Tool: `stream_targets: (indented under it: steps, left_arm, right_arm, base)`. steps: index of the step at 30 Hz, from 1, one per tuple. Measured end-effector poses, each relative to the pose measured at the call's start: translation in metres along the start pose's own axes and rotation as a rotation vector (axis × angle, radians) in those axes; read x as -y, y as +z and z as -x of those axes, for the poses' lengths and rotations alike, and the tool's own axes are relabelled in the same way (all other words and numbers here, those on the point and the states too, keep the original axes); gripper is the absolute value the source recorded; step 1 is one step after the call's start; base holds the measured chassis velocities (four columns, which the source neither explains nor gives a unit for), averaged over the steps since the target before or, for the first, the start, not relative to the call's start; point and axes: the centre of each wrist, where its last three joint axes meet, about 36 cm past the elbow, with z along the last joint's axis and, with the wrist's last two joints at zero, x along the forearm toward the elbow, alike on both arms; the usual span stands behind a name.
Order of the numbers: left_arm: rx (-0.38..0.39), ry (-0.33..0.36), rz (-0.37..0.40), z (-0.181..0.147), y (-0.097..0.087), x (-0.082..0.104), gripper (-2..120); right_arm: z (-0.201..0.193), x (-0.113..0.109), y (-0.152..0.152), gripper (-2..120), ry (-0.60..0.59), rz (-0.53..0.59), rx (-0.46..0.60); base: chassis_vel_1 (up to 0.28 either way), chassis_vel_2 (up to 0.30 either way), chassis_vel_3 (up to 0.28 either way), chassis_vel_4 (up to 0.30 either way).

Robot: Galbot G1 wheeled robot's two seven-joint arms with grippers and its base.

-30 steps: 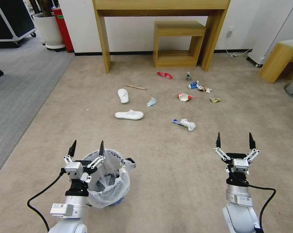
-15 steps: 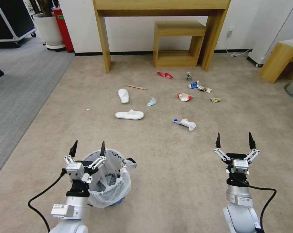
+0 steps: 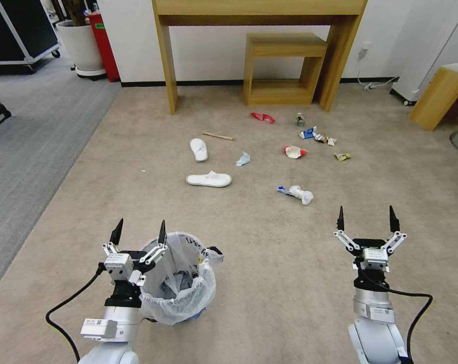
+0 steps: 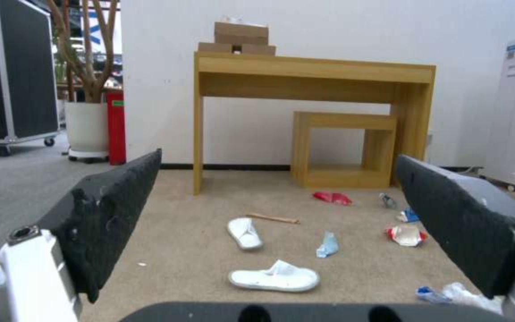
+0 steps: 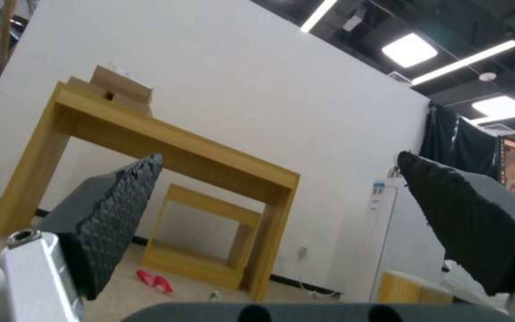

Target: Pick up the trash bin and place the garbage on the floor into it.

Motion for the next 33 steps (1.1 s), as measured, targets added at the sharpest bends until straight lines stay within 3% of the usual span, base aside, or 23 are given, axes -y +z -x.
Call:
stream_targets:
  steps: [17,33]
  left_arm:
    - [-0.002,0.001,-0.001,0.0002,0.0011,-0.0018,97]
    - [-0.007,0.007,-0.012,-0.0010,0.0016,0.0003,97]
  right_arm:
    - [-0.0039,-0.0059,-0.0016,100,0.004,0.007,-0.012]
    - [-0.0067,-0.0083,0.0017,100,-0.007,0.036,-0.011]
  base:
    - [0.069,0.068,-0.071,-0.060]
    - [0.000,0.000,0.000,0.000]
